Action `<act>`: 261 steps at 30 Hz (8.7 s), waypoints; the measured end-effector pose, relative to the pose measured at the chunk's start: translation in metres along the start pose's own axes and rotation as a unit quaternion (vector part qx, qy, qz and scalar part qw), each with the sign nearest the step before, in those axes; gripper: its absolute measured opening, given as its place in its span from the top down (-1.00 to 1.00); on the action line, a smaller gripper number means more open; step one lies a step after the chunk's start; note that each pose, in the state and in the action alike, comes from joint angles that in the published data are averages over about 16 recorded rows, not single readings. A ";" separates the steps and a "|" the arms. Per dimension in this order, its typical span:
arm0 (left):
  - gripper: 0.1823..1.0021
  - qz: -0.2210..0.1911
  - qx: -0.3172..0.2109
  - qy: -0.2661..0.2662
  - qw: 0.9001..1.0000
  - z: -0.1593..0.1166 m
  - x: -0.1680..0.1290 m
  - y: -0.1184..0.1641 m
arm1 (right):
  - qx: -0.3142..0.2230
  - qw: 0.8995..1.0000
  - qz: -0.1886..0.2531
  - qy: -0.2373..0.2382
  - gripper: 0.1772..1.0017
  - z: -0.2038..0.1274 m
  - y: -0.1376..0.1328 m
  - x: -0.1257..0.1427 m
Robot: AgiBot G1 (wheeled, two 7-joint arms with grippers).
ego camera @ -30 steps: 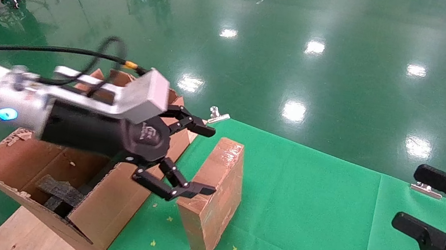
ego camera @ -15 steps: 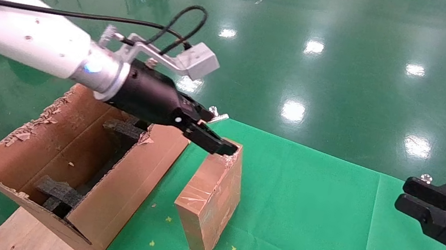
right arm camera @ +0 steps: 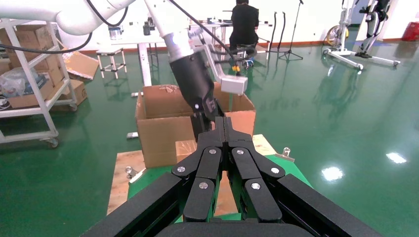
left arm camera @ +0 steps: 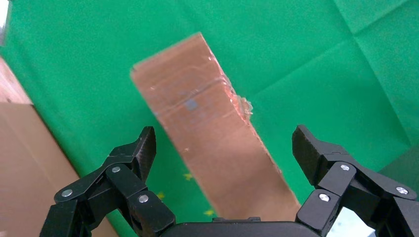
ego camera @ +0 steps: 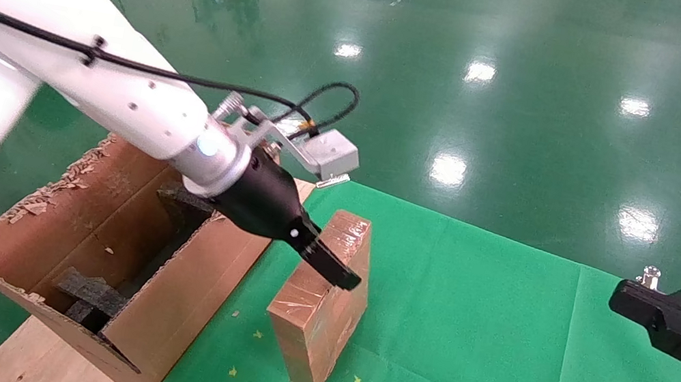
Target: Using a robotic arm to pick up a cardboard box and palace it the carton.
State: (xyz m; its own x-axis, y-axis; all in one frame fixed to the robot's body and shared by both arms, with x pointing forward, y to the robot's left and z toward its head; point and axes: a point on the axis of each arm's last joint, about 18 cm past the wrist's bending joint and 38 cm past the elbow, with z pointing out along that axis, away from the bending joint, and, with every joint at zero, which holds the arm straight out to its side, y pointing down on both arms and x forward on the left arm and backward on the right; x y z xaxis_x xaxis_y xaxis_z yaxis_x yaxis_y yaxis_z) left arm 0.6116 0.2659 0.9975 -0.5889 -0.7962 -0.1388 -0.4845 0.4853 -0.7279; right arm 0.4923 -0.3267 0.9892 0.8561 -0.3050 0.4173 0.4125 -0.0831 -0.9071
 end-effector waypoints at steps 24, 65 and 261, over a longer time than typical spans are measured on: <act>-0.93 -0.009 -0.016 -0.016 1.000 0.014 -0.002 0.001 | 0.000 1.000 0.000 0.000 0.82 0.000 0.000 0.000; 0.46 0.040 0.146 -0.184 0.971 -0.198 -0.086 0.016 | 0.000 1.000 0.000 0.000 -0.91 0.000 0.000 0.000; -1.00 0.281 0.433 0.254 0.818 -0.097 0.055 0.087 | 0.000 1.000 0.001 0.001 -1.00 0.000 0.000 0.000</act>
State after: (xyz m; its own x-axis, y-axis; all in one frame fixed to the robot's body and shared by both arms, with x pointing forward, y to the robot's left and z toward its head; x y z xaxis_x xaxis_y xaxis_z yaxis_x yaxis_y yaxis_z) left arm 0.4746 0.2996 0.9921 -0.8607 -0.1756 -0.4779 0.4655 0.1090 -0.8783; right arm 0.4926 -0.3272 0.9892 0.8559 -0.3073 0.4160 0.4116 -0.0824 -0.9077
